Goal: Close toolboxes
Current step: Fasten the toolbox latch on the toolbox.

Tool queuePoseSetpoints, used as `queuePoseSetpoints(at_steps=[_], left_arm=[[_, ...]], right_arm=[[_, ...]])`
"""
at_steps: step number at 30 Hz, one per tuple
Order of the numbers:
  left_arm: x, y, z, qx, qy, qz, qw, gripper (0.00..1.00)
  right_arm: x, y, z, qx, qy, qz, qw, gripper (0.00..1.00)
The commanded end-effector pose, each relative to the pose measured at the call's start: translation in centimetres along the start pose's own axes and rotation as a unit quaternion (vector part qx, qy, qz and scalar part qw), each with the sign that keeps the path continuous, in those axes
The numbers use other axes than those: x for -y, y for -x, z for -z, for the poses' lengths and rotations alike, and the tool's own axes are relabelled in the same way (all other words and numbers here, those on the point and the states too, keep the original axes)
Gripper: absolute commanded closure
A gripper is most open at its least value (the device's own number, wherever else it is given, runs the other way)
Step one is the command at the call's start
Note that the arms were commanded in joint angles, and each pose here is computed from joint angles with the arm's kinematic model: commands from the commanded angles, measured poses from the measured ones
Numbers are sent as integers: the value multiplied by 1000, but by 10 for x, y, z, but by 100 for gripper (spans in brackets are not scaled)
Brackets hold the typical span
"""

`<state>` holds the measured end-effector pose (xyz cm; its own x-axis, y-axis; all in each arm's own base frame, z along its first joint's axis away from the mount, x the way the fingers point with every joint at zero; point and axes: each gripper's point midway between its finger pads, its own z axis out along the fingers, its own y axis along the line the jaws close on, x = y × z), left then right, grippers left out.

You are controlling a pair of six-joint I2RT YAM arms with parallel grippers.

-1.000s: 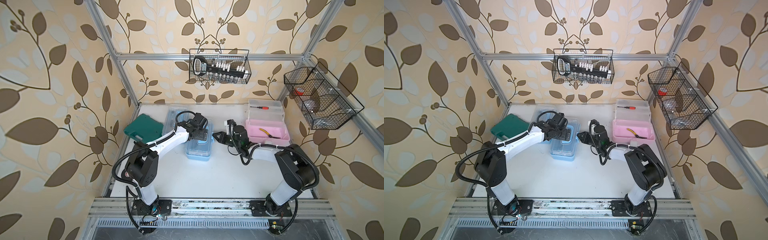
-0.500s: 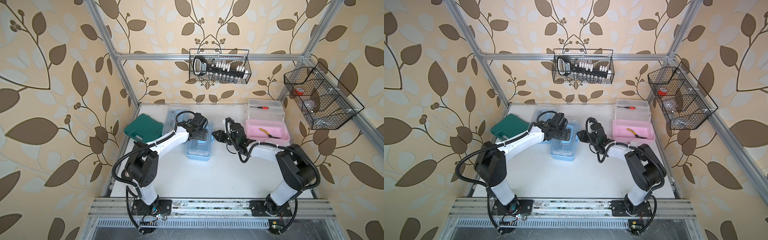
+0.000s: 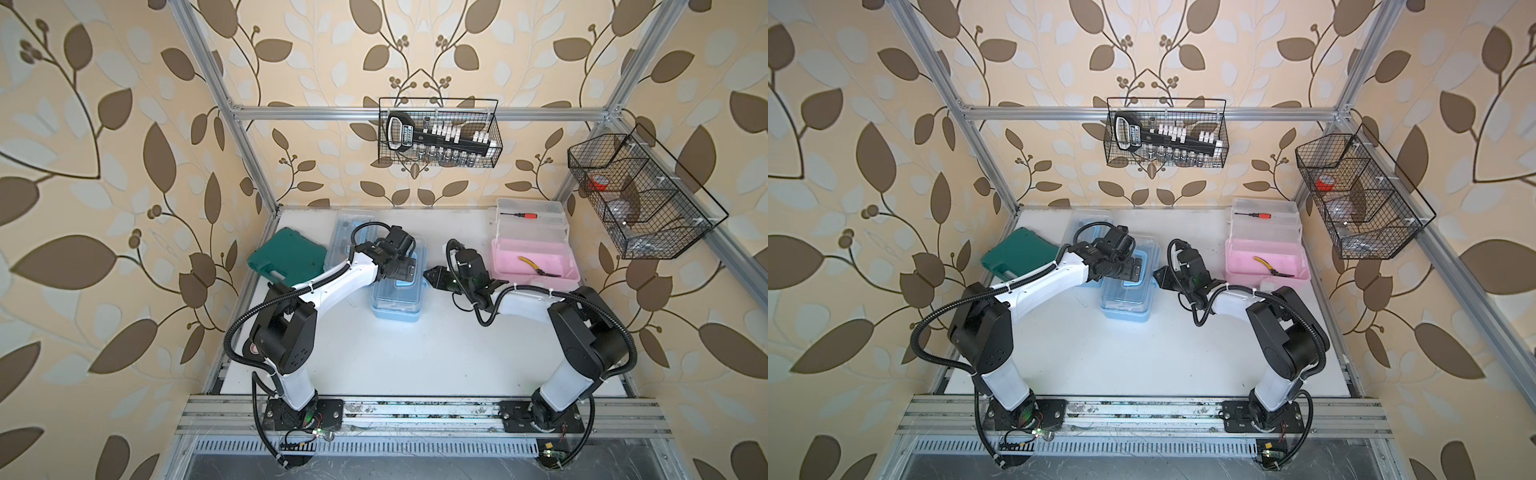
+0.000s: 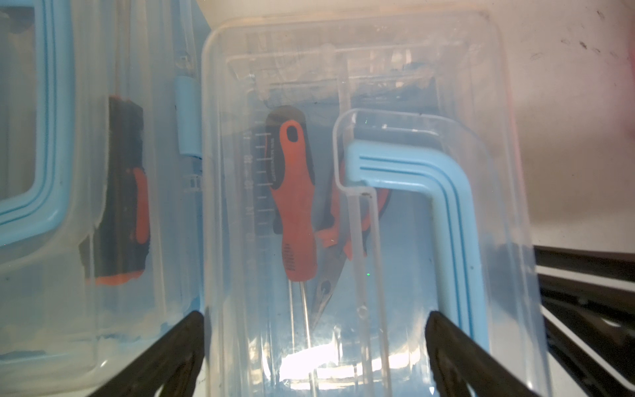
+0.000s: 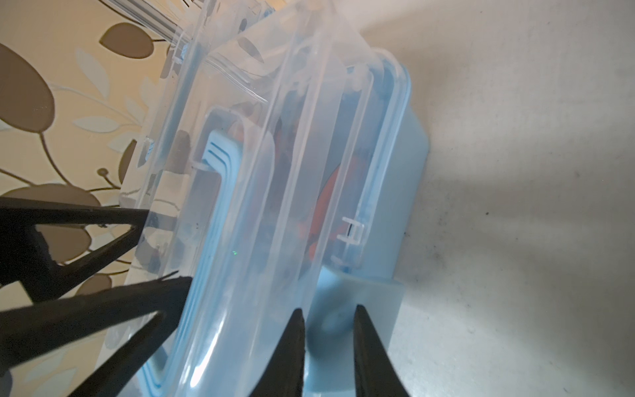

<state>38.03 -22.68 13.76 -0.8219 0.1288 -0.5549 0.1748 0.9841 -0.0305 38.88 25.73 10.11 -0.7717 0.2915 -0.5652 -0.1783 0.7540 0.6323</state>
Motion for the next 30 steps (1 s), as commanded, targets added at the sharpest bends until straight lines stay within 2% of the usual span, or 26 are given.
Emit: queuePoseSetpoints(at_steps=[1,3,6,12,18,26,30], left_arm=[[2,-44,-9,-77,0,-34,996,1],[2,-44,-9,-76,1,-34,996,1],[3,-44,-10,-77,-1,-33,996,1],[3,-45,-11,-80,0,-35,996,1],[2,-46,-10,-81,2,-35,996,1],[1,-47,-11,-81,3,-35,996,1],[2,-48,-11,-82,2,-35,996,1]], right_arm=[[-15,-14,-6,-23,42,3,999,77],[-16,-14,-6,-23,43,3,999,77],[-14,-16,-7,-26,43,-2,999,83],[-10,-19,-9,-25,44,-11,999,83],[-13,-8,-3,-10,55,-13,998,73],[9,10,13,19,35,-27,999,71],[25,5,18,17,13,-30,999,72]])
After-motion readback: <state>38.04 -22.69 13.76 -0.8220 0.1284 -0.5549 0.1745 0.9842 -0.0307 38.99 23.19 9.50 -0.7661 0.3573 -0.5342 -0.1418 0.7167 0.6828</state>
